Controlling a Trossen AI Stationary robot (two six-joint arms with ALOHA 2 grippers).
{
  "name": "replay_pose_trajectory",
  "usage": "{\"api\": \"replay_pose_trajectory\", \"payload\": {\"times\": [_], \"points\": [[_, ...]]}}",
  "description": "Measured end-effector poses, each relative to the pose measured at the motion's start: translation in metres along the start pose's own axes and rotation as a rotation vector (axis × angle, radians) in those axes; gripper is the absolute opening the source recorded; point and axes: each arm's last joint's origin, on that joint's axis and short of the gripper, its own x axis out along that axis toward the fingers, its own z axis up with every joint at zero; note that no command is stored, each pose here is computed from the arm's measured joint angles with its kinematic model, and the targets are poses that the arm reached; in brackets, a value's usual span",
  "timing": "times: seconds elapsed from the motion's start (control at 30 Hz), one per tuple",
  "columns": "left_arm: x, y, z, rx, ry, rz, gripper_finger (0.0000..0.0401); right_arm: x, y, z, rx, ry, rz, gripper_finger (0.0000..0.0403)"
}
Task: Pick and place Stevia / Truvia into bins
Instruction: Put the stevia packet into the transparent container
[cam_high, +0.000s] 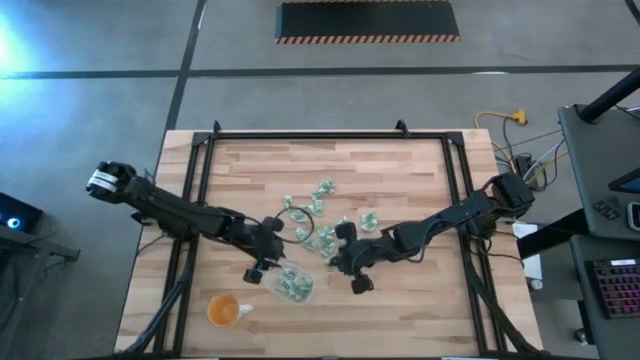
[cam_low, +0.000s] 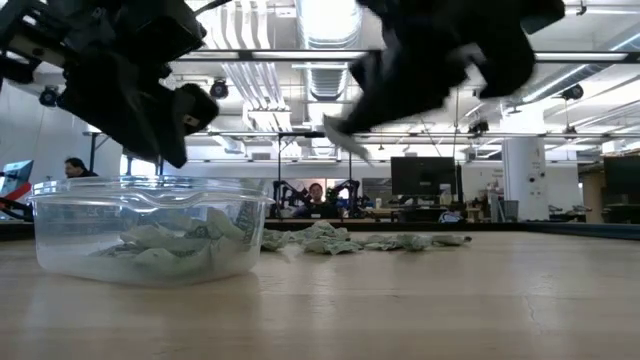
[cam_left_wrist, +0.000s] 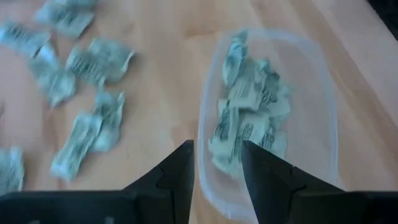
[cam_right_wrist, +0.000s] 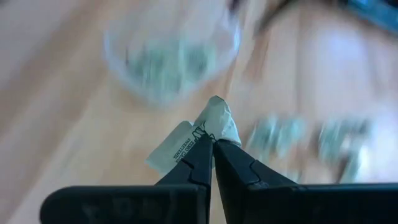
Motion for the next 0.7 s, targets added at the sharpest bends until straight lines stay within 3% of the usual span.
{"api": "replay_pose_trajectory", "payload": {"times": [0.17,0.37,0.7], "points": [[-0.023,0.0,-0.005,-0.122,-0.004,0.04,0.0116,0.001,-0.002,0.016,-0.033,-0.184,-0.02,0.0009],[-0.038,0.003,-0.015,-0.128,-0.068,0.158,0.0116,0.019,0.005,0.017,-0.065,-0.307,0.084,0.0009],[-0.036,0.016,-0.026,-0.011,-0.105,0.616,0.0116,0.052,0.013,0.01,-0.108,-0.401,0.07,0.0009]]}}
